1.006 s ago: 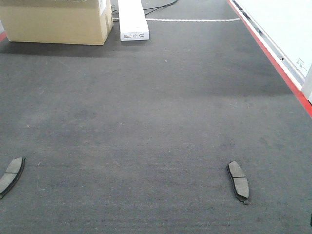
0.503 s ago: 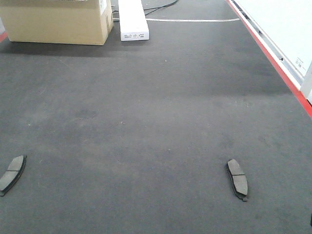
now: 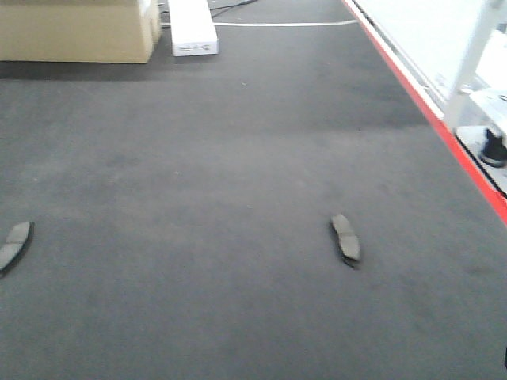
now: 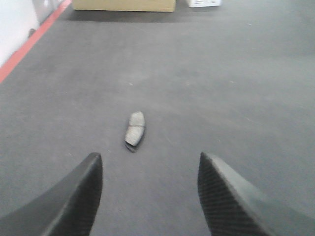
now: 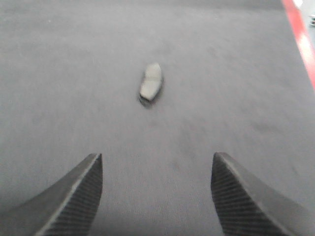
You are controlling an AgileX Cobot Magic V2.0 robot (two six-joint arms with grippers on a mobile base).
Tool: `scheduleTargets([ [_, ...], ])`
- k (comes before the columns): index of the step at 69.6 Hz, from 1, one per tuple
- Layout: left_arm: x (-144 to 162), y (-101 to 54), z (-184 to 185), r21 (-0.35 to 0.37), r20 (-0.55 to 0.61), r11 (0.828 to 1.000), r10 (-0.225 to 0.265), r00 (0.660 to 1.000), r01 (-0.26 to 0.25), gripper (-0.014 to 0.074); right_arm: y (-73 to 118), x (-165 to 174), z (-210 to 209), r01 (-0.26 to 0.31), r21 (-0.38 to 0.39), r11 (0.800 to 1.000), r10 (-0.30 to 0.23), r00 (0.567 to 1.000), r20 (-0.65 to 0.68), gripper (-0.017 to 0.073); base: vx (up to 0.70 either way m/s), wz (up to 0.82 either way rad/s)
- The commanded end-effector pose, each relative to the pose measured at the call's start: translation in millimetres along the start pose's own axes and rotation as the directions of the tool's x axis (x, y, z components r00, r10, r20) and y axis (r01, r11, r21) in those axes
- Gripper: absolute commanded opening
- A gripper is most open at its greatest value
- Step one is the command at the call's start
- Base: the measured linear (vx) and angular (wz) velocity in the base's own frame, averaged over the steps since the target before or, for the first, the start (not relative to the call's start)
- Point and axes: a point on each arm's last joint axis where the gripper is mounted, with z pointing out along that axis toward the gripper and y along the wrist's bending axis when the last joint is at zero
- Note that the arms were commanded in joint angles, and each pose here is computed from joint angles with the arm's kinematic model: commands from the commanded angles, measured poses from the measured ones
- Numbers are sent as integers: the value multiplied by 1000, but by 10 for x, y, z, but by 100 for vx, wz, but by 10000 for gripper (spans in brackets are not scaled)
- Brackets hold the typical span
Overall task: Move and align brake pads A on conveyor
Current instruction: 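Drive the base back away from the conveyor belt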
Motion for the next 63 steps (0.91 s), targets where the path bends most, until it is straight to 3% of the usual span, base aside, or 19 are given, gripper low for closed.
scheduleTargets([
  [1, -118, -9, -5, 13, 77, 1000, -5, 997, 4, 423, -7, -132, -38, 1, 10, 1000, -2, 997, 82, 449, -26, -25],
  [63, -118, -9, -6, 13, 78, 1000, -5, 997, 4, 423, -7, -132, -38, 1, 10, 1000, -2, 997, 82, 449, -35, -24],
])
